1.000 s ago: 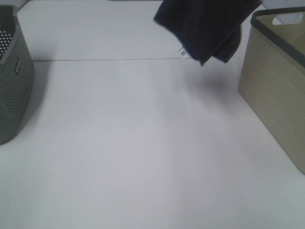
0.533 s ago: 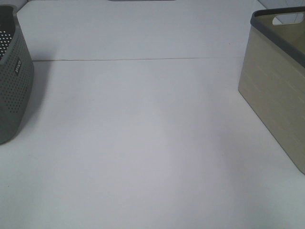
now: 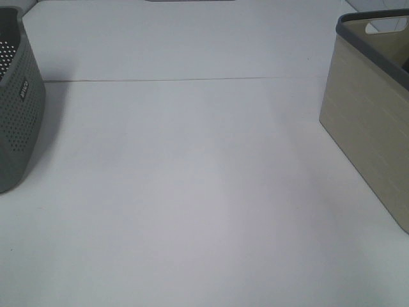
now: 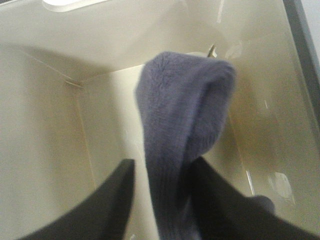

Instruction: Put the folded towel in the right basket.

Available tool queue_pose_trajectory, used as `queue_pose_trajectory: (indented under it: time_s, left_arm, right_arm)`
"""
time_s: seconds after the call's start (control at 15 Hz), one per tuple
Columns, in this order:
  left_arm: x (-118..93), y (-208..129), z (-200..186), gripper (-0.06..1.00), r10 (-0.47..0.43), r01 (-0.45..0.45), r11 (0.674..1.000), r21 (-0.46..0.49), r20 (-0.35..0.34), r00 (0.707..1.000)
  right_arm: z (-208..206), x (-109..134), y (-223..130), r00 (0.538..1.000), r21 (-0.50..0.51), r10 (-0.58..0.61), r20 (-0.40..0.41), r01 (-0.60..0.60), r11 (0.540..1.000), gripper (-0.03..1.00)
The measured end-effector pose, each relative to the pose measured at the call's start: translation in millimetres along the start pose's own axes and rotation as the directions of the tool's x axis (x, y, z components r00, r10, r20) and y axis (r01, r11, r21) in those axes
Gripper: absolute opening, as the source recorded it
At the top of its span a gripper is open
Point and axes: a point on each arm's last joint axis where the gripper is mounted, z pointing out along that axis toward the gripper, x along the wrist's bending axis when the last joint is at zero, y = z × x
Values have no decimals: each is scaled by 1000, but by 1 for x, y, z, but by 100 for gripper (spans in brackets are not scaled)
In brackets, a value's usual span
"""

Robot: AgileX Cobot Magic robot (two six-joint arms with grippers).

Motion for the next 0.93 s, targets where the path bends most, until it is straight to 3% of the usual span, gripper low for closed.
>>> queue_pose_trajectory:
  time_s: [0.13, 0.2, 0.53, 0.73, 0.93]
  left_arm:
    - [0, 0, 0, 99, 1, -1, 1000, 0, -1, 1000]
    - [0, 0, 0, 99, 1, -1, 1000, 0, -1, 1000]
    - [0, 0, 0, 99, 1, -1, 1000, 0, -1, 1000]
    - [0, 0, 0, 99, 1, -1, 1000, 0, -1, 1000]
    - [0, 0, 0, 99, 1, -1, 1000, 0, -1, 1000]
  right_arm:
    - [0, 2, 0, 1000, -4, 18, -14, -18, 1000, 84]
    - [0, 2, 0, 1000, -4, 19, -15, -19, 1000, 91]
    - [-8, 17, 4, 997, -38, 10, -79, -13, 999, 97]
    - [-63, 63, -1, 992, -140, -105, -66, 95, 986, 98]
    - [-121, 91, -48, 985, -197, -152, -80, 134, 971, 98]
